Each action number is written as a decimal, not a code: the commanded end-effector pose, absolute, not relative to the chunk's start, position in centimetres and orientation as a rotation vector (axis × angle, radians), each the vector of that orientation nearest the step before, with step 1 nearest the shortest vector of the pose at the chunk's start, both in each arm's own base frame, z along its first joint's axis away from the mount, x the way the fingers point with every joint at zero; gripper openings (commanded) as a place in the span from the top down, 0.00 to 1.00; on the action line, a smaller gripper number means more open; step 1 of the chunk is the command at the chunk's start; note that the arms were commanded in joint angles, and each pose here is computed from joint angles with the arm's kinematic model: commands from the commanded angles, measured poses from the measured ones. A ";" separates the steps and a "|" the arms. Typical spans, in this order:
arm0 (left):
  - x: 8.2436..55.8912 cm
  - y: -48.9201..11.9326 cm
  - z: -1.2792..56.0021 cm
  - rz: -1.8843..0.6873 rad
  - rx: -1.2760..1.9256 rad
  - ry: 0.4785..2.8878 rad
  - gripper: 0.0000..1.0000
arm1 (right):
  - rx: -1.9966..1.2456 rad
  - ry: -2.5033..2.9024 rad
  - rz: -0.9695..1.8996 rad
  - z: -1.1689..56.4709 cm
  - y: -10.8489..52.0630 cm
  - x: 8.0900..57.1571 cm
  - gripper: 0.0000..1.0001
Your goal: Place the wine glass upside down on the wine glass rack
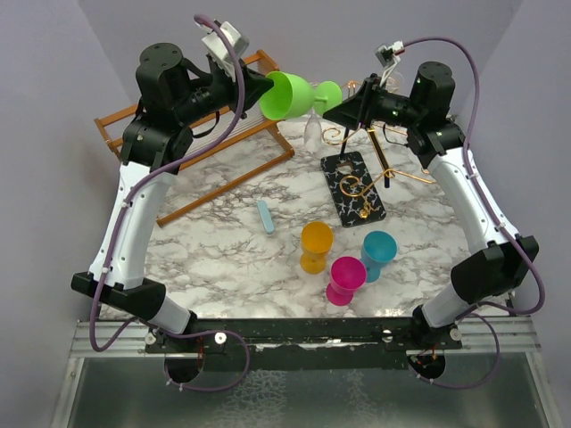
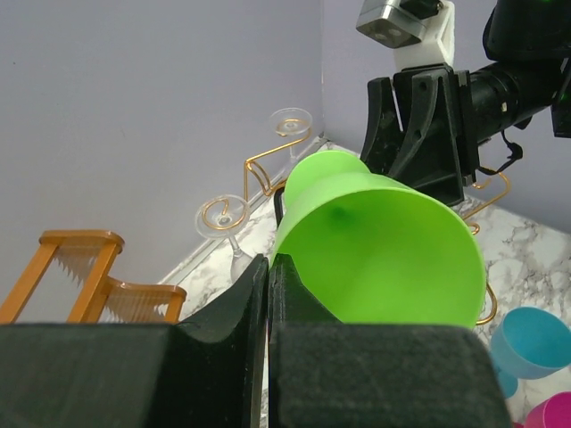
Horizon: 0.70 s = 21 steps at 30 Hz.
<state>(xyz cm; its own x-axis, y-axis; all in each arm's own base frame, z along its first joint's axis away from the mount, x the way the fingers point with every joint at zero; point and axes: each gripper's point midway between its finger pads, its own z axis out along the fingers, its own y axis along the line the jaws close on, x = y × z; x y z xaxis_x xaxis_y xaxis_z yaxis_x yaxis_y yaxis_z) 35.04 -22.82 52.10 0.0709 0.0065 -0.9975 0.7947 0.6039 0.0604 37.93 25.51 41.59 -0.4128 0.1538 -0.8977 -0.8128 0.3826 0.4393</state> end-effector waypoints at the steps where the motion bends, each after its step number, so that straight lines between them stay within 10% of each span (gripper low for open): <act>1: 34.7 -23.5 53.1 -0.693 0.768 1.336 1.00 | -0.562 1.593 1.162 43.8 25.4 38.7 0.66; 14: 34.7 -23.7 52.3 -0.697 0.757 1.356 0.98 | -0.427 1.656 0.992 43.0 23.5 41.1 0.98; 21: 33.5 -23.5 51.9 -0.698 0.793 1.354 0.58 | -0.410 1.640 0.837 43.3 21.8 42.2 0.98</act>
